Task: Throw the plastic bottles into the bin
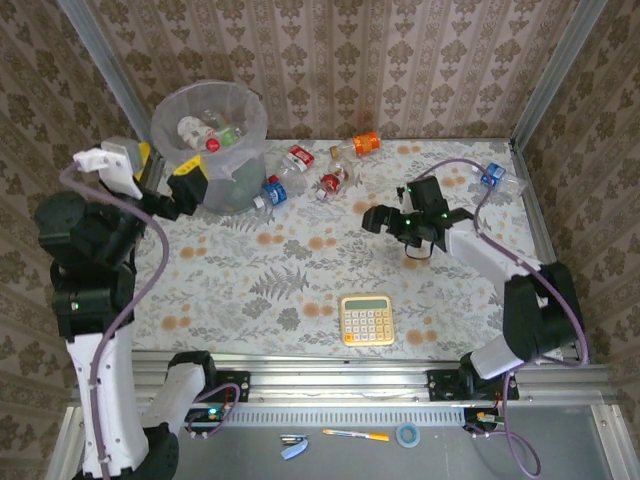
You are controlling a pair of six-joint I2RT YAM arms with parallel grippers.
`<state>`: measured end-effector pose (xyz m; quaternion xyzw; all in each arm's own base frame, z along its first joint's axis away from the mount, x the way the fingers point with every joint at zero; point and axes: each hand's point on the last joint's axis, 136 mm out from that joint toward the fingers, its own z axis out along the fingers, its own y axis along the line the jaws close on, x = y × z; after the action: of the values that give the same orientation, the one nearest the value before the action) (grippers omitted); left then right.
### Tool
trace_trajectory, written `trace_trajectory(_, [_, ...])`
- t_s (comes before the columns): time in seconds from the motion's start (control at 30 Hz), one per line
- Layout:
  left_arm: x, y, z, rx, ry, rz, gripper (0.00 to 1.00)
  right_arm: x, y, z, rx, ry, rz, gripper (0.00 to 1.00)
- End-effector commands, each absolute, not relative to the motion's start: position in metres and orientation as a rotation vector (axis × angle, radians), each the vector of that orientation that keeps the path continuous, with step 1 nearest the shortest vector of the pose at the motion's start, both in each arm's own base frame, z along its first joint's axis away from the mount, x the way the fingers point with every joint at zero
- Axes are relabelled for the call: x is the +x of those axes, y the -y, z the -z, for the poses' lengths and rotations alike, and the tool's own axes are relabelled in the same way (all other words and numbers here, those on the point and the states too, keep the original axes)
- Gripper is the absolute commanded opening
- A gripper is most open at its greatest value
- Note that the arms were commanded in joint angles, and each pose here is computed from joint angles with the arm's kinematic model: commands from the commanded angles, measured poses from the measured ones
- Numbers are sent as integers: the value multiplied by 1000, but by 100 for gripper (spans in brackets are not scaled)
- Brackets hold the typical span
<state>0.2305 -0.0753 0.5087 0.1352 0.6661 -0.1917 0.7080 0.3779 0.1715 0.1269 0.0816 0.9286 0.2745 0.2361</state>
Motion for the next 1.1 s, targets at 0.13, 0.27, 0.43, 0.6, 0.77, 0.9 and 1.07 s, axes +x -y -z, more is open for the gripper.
trace_trajectory(0.13, [189,88,-488,375,-1501,473,100,439,-189,-116,307,-2562,-775,98])
trace_trajectory(0.27, [169,93,-485,401,-1456,500,100,472,-201,-103,362,-2568,-814,98])
trace_trajectory(0.43, [157,99,-483,434,-1439,524,100,505,-215,-90,438,-2575,-869,98])
trace_trajectory(0.6, [155,96,-481,424,-1452,503,100,531,-225,-86,494,-2563,-895,98])
trace_trajectory(0.77, [160,94,-477,408,-1465,497,100,547,-235,-79,508,-2571,-902,98])
trace_trajectory(0.9, [168,91,-474,380,-1483,496,100,558,-243,-70,514,-2578,-918,98])
trace_trajectory(1.07, [177,86,-471,347,-1502,476,100,567,-250,-61,532,-2603,-900,97])
